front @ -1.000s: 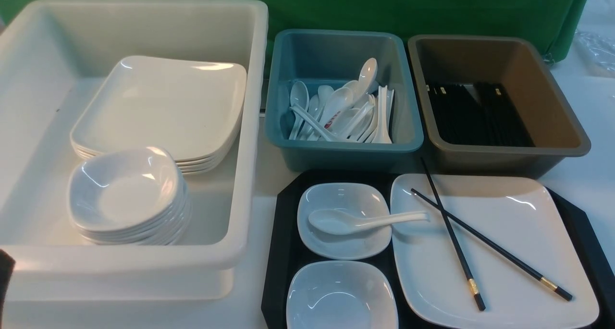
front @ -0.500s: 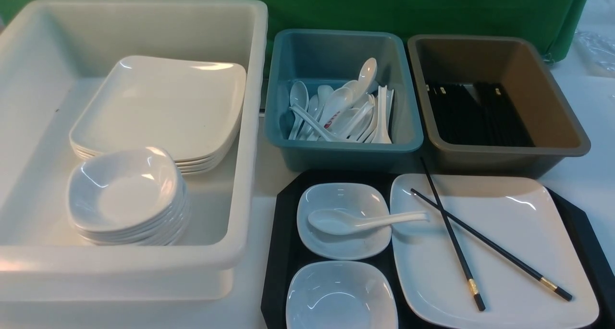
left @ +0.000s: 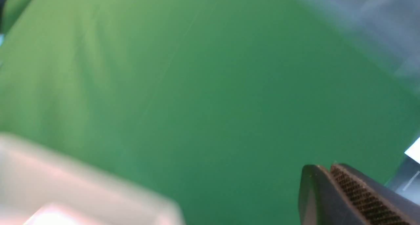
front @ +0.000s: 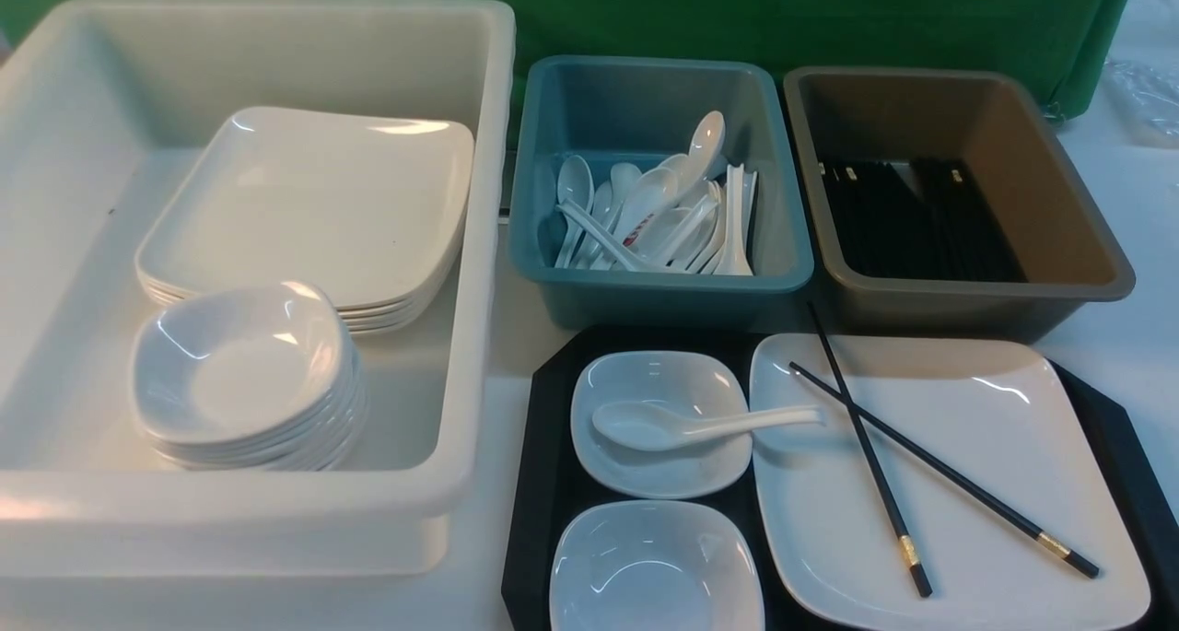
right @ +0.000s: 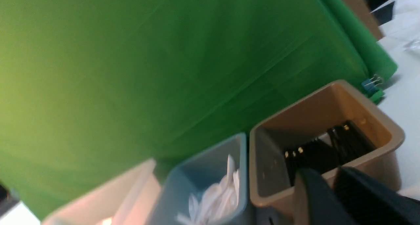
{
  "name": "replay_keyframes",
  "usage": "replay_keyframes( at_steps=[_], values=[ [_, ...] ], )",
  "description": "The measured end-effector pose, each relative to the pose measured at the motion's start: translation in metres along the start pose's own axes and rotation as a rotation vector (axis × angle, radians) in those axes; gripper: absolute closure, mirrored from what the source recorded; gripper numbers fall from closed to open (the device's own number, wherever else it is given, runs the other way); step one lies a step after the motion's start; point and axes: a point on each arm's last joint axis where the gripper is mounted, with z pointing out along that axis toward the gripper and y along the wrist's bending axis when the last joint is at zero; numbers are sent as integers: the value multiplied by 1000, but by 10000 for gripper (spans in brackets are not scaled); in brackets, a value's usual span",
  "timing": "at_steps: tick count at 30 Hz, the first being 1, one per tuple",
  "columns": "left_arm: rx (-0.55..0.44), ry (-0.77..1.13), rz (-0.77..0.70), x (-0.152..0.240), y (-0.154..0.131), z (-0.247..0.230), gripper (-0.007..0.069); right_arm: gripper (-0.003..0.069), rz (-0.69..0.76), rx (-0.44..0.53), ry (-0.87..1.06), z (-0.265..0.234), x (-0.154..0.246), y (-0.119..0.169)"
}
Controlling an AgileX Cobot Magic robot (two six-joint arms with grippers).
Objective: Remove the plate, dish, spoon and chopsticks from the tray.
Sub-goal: Use the right arm to grab a pair of chopsticks from the plate
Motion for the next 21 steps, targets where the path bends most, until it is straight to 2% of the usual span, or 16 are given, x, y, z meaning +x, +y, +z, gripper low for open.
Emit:
replay_keyframes(
  at_steps=[2, 5, 8, 13, 17, 18, 21],
  values=[
    [-70, 229, 96, 4, -1, 28, 611, 621, -138, -8, 191, 9, -30, 25],
    [-86, 468, 142, 20, 1, 54, 611, 629, -259, 14, 491, 34, -43, 39],
    [-69, 739, 156, 48, 7, 77, 611, 629, -336, 47, 811, 71, -42, 43],
    [-39, 949, 158, 73, 13, 92, 611, 607, -374, 82, 1110, 130, -21, 32],
    [-36, 989, 174, 77, 16, 94, 611, 487, -378, 106, 1264, 177, 5, 17],
    [-36, 988, 180, 77, 16, 94, 611, 407, -379, 112, 1299, 192, 17, 11],
    [-34, 979, 185, 76, 16, 95, 611, 226, -421, 91, 1331, 222, 44, 5]
  ],
)
